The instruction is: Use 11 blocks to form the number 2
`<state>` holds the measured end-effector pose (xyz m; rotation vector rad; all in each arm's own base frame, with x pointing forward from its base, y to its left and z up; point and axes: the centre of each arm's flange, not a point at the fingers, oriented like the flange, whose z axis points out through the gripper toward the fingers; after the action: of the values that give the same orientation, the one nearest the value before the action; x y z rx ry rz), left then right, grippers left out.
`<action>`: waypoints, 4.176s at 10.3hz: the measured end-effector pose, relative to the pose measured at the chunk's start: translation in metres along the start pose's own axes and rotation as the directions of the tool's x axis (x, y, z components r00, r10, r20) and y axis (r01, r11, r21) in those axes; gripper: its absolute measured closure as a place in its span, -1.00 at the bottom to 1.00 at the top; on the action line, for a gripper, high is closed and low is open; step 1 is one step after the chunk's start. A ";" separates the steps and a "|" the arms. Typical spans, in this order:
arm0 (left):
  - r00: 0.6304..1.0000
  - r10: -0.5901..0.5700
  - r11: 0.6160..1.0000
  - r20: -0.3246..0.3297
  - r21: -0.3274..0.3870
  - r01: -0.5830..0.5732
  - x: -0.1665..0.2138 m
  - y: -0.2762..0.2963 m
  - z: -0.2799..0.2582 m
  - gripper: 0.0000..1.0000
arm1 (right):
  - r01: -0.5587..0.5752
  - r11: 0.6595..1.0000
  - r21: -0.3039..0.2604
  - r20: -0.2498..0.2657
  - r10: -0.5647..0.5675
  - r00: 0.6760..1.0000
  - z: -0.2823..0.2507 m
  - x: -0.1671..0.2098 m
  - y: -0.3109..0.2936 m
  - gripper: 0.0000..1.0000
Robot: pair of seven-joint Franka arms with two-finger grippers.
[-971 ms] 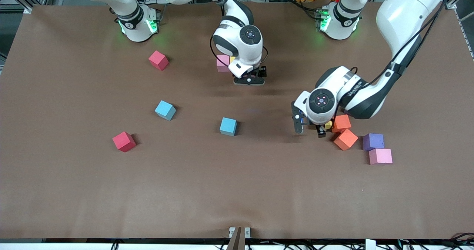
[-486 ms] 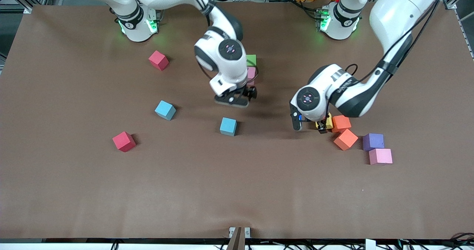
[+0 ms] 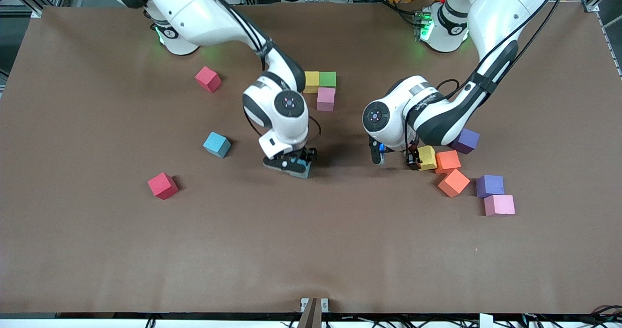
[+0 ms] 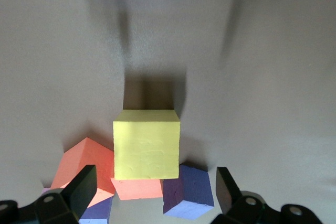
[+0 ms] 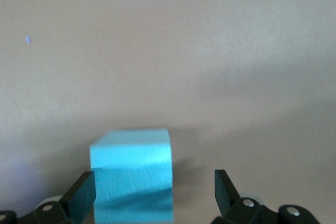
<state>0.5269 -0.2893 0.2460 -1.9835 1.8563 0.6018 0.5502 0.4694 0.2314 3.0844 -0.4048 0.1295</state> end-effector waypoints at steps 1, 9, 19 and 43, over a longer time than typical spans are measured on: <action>1.000 0.006 1.000 0.010 0.007 -0.006 0.001 -0.001 0.004 -1.00 | -0.010 1.000 0.009 -0.005 0.010 1.000 0.001 0.008 -0.002 -1.00; 0.999 0.033 0.999 0.041 -0.005 -0.033 0.008 -0.005 0.039 -1.00 | -0.012 1.000 -0.001 0.014 0.012 1.000 0.021 0.002 -0.008 -1.00; 0.999 0.022 0.999 0.042 -0.035 -0.020 0.007 -0.012 0.065 -1.00 | 0.075 0.996 0.050 0.058 -0.078 0.995 0.008 -0.066 -0.054 -0.15; 1.000 0.006 0.999 0.020 -0.051 -0.005 0.011 -0.016 0.084 -0.29 | 0.228 0.973 0.038 0.113 -0.230 0.966 0.009 -0.185 -0.061 -0.07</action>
<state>0.5377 -0.2523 0.1686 -1.9980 1.8524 0.6739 0.3886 0.5753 0.2059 3.1429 -0.0465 -0.0523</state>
